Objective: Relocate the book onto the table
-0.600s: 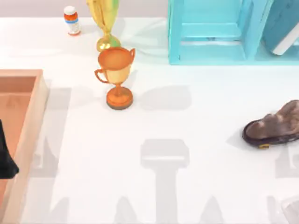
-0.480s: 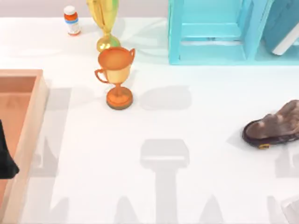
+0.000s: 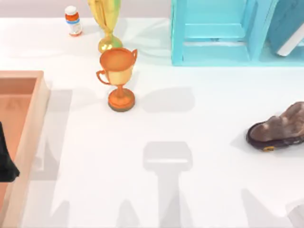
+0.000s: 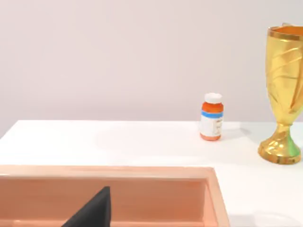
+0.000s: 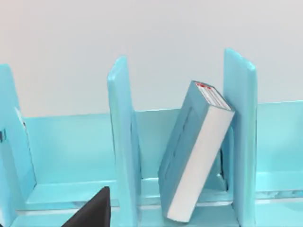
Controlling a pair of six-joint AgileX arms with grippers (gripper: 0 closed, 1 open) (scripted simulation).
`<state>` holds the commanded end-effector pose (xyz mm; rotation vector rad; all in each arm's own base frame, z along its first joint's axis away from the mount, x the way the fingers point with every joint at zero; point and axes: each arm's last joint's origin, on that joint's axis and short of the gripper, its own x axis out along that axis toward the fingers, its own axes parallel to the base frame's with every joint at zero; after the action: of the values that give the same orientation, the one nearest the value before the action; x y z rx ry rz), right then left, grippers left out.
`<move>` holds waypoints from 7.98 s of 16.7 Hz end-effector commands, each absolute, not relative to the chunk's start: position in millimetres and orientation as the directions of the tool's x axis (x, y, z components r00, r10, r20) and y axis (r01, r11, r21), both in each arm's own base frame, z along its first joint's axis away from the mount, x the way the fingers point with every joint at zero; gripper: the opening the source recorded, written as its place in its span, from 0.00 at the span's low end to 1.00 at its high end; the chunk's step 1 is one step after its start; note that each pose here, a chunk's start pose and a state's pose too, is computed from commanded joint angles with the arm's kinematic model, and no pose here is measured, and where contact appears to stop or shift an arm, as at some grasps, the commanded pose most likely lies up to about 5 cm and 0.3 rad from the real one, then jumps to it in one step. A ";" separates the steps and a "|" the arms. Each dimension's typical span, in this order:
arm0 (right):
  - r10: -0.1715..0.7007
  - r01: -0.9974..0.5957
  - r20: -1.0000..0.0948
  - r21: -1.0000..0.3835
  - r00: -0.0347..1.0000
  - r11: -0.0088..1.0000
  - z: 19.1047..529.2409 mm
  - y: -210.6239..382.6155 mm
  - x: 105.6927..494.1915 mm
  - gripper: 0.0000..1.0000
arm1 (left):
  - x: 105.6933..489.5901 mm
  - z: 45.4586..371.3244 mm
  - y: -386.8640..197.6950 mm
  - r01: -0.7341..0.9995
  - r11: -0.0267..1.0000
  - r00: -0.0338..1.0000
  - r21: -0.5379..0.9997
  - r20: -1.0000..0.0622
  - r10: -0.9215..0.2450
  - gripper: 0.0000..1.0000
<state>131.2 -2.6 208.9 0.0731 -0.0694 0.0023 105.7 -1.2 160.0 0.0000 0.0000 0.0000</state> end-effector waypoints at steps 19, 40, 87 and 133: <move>0.026 -0.017 -0.020 0.376 0.999 0.927 80.2 -20.9 372.6 1.00 | 105.7 160.0 -1.2 0.000 1.000 1.000 0.000 0.000 0.000 1.00; 0.023 -0.013 -0.021 0.384 1.000 0.923 71.7 -19.0 471.3 1.00 | 105.7 160.0 -1.2 0.000 1.000 1.000 0.000 0.000 0.000 1.00; 0.040 -0.048 0.031 0.376 0.999 0.925 260.4 -15.9 338.2 0.00 | 105.7 160.0 -1.2 0.000 1.000 1.000 0.000 0.000 0.000 1.00; 0.375 -0.255 -0.237 -0.967 0.896 -0.002 132.4 323.9 36.2 0.00 | 105.7 160.0 -1.2 0.000 1.000 1.000 0.000 0.000 0.000 1.00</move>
<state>36.2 323.9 132.4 -1.4929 -0.0993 0.4964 105.7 -1.2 160.0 0.0000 0.0000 0.0000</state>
